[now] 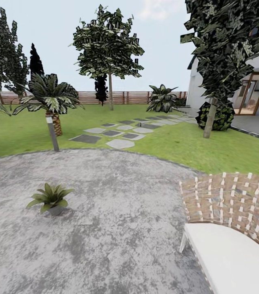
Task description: Pick up the pesticide atomizer in the garden and spray insectifuge to fully cover both potted plants in the garden.
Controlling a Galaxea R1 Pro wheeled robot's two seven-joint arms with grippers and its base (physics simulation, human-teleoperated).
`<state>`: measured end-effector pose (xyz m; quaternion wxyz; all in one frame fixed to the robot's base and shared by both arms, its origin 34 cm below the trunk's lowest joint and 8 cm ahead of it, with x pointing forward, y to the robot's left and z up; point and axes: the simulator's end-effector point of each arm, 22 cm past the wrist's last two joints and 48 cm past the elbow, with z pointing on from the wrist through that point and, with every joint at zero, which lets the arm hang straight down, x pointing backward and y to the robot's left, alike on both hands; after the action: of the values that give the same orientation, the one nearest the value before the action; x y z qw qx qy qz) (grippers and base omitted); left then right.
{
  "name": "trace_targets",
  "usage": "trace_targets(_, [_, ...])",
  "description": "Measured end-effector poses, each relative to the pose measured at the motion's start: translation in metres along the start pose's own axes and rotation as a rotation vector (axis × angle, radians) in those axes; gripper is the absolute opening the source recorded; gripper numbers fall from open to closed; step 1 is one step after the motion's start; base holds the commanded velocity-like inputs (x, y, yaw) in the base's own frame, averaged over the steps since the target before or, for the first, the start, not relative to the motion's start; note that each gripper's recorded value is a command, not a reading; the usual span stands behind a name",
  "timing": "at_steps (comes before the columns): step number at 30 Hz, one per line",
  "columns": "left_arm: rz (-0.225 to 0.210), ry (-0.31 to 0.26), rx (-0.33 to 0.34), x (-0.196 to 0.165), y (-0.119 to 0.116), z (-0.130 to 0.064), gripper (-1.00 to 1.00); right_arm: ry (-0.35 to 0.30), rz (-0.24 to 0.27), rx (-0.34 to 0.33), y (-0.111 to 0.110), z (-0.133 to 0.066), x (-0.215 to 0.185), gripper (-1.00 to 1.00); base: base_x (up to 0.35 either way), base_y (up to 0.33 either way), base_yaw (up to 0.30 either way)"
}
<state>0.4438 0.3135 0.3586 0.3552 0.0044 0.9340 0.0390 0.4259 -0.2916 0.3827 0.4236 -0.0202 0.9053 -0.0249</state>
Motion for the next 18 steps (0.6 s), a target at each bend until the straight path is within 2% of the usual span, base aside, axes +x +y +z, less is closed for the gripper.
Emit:
trace_targets(11, [0.0, 0.001, 0.0, 0.0002, 0.0, 0.0, 1.0, 0.0, 0.0, 0.0, 0.0001, 0.0, -0.0001, 1.0, 0.338, 0.007, 0.0])
trace_targets(18, [0.0, 0.0, 0.0, 0.0, 0.0, 0.0, 1.0, 0.0, 0.0, 0.0, 0.0002, 0.0, 0.0, 1.0, 0.333, 0.111, 0.0])
